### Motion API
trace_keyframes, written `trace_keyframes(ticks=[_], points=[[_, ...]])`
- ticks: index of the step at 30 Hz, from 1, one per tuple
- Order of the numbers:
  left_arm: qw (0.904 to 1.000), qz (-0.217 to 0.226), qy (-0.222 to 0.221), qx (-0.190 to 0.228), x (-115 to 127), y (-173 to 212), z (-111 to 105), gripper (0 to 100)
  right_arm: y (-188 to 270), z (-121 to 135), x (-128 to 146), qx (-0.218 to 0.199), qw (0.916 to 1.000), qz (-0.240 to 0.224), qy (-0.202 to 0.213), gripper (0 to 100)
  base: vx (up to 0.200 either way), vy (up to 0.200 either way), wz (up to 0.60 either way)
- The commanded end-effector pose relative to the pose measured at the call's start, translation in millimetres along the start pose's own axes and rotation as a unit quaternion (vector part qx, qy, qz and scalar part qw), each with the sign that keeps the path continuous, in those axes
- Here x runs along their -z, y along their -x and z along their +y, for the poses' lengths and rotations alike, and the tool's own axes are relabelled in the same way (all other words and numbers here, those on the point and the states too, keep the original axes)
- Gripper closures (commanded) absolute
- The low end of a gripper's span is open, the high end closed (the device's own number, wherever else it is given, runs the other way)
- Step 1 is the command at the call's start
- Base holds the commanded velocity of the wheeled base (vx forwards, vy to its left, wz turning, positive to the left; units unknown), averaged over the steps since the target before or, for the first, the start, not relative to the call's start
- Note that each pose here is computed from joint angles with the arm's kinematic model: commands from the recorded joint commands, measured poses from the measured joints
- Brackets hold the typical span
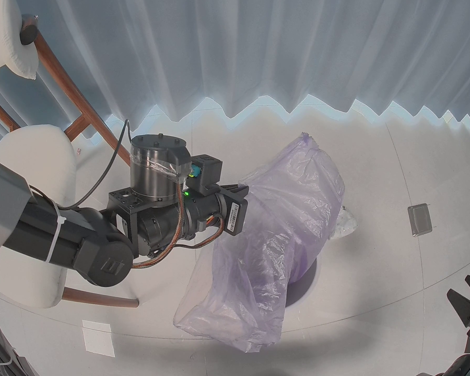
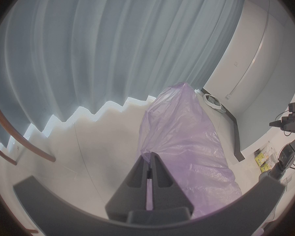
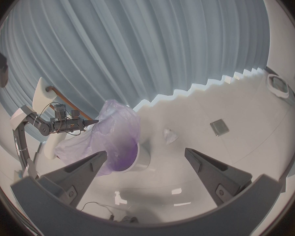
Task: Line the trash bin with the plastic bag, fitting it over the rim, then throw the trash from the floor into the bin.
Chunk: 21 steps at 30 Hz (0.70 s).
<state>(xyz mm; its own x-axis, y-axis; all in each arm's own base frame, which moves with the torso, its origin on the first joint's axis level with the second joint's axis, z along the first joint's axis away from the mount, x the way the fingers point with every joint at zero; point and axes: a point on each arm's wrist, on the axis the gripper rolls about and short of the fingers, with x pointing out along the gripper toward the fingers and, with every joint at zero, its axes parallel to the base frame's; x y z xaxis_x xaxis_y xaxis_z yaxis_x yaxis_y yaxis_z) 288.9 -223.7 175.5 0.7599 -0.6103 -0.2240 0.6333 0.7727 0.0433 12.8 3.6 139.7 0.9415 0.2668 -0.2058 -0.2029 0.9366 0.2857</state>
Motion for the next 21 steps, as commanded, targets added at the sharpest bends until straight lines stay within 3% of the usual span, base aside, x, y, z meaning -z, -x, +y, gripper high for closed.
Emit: trace_keyframes(ticks=[1, 11, 21], points=[[1.0, 0.004, 0.0, 0.0, 2.3, -1.2, -0.2, 100, -27.6, 7.9, -19.3, -0.009, 0.9965, 0.079, -0.025, 0, 0.0, 0.0, 0.0], [1.0, 0.003, 0.001, 0.0, 1.6, 1.0, -0.2, 100, -48.2, 16.8, -15.3, -0.071, 0.9833, 0.168, 0.0, 0, 0.0, 0.0, 0.0], [1.0, 0.003, 0.001, 0.0, 1.6, 1.5, -0.2, 100, -60.8, 30.6, 0.0, -0.147, 0.9542, 0.253, 0.06, 0, 0.0, 0.0, 0.0]])
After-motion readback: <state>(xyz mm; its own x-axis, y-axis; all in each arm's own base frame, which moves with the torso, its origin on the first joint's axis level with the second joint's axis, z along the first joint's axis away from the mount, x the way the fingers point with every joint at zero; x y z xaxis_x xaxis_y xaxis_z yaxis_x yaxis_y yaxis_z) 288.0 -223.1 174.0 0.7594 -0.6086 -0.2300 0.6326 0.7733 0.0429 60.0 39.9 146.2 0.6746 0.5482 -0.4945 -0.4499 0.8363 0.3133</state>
